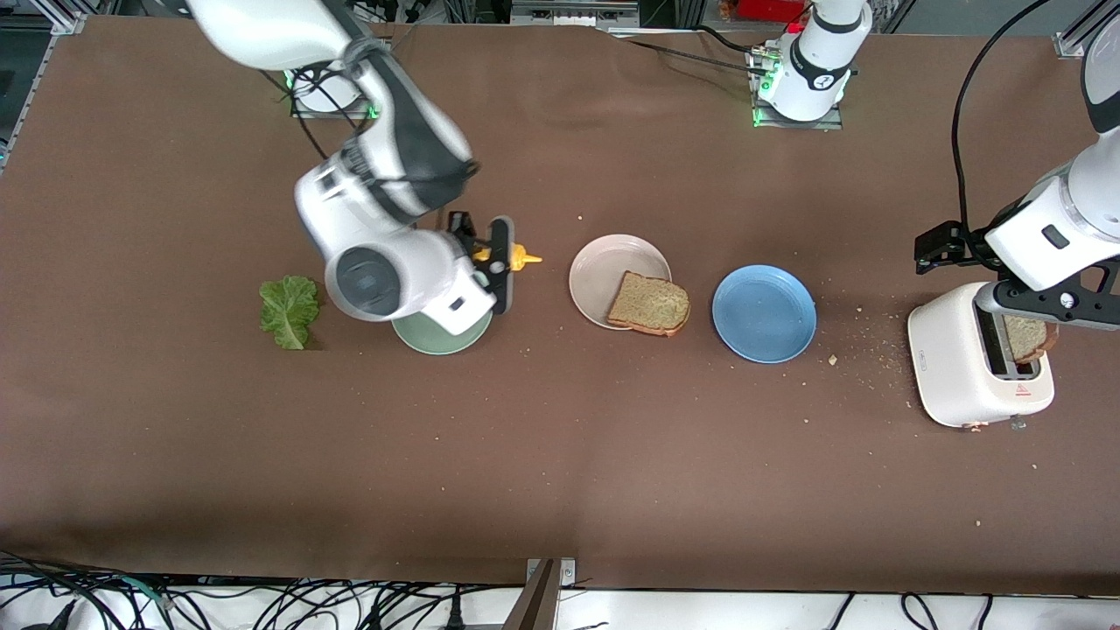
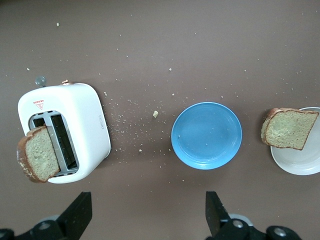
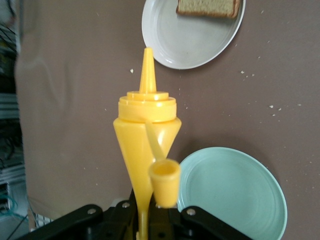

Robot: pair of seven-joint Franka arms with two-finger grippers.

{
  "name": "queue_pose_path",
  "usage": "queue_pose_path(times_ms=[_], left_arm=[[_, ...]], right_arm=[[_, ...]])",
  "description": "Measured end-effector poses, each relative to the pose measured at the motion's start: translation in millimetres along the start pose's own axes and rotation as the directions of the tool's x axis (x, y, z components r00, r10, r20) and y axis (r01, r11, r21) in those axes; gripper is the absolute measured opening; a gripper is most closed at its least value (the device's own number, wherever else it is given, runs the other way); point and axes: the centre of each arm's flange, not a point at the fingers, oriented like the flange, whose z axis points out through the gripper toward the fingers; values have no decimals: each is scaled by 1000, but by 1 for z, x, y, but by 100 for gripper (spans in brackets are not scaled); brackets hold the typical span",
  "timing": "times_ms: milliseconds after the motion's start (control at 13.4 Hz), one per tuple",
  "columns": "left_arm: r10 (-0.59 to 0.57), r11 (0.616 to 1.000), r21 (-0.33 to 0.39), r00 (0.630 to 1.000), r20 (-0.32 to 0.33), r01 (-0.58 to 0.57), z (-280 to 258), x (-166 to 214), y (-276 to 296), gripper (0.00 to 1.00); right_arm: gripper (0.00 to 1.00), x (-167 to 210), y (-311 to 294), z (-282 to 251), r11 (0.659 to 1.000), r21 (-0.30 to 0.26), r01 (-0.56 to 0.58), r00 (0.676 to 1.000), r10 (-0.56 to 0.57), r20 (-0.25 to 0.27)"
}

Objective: Make sandwich in beige plate with both arms
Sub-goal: 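Carry the sauce bottle with the right gripper over the bread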

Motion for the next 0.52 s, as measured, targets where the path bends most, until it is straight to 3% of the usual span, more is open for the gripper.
queue_pose_path(times_ms=[299, 524], left_arm=[[0, 1000, 0, 1000, 0, 0, 0, 0, 0, 100], [0, 1000, 0, 1000, 0, 0, 0, 0, 0, 100]], right_arm=[[8, 66, -48, 35, 990, -142, 27, 977, 4, 214], [8, 101, -67, 68, 972, -223, 80, 945, -3, 326]])
